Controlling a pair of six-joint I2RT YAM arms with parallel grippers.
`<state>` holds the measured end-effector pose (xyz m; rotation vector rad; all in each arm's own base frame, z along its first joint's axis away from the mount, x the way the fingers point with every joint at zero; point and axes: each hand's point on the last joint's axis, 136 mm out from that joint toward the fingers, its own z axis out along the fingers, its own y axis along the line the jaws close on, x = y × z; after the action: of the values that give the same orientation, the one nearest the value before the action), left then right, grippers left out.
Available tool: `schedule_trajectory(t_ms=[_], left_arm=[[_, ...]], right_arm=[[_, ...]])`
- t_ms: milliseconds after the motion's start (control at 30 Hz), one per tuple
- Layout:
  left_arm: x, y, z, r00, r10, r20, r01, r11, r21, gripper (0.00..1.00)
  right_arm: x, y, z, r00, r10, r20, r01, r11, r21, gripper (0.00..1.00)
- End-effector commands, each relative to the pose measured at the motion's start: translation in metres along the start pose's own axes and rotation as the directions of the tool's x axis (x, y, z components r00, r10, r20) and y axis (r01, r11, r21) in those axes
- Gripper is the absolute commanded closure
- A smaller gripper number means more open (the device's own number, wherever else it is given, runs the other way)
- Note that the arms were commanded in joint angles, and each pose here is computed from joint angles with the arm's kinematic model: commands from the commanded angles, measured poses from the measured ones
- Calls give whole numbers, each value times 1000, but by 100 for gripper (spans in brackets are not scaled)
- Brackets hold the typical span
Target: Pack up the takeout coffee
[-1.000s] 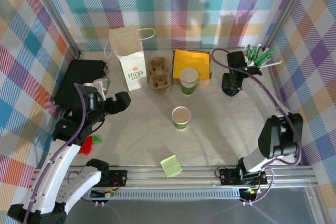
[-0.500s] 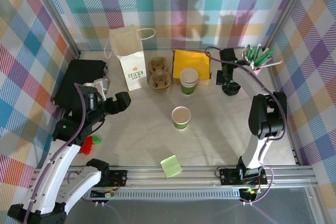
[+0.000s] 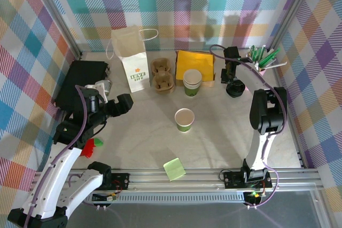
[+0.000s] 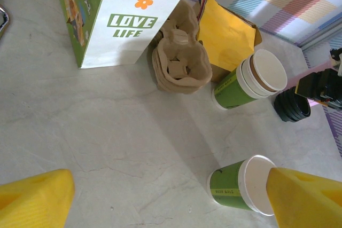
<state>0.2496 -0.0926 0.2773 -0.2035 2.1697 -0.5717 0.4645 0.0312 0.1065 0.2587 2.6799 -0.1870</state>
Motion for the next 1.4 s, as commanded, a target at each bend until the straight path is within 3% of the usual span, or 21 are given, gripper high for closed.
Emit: schedule_trajectory(t_ms=[0,867,1367], left_arm=[[-1,-3,-2,1000,13,4,-13,1000,9,8],[-3,-2,3,1000,25,2,-25,1000,-5,7],[-1,-2,6,1000,22,-7,-22,1000,-3,6]], right_arm=[[-4,-3,1,999,35,-8,-35,999,4,54],[6,-3,29,995,53,-84,-53,999,0,66],[1,-2,15,996,52,-66,-54,998,-27,88]])
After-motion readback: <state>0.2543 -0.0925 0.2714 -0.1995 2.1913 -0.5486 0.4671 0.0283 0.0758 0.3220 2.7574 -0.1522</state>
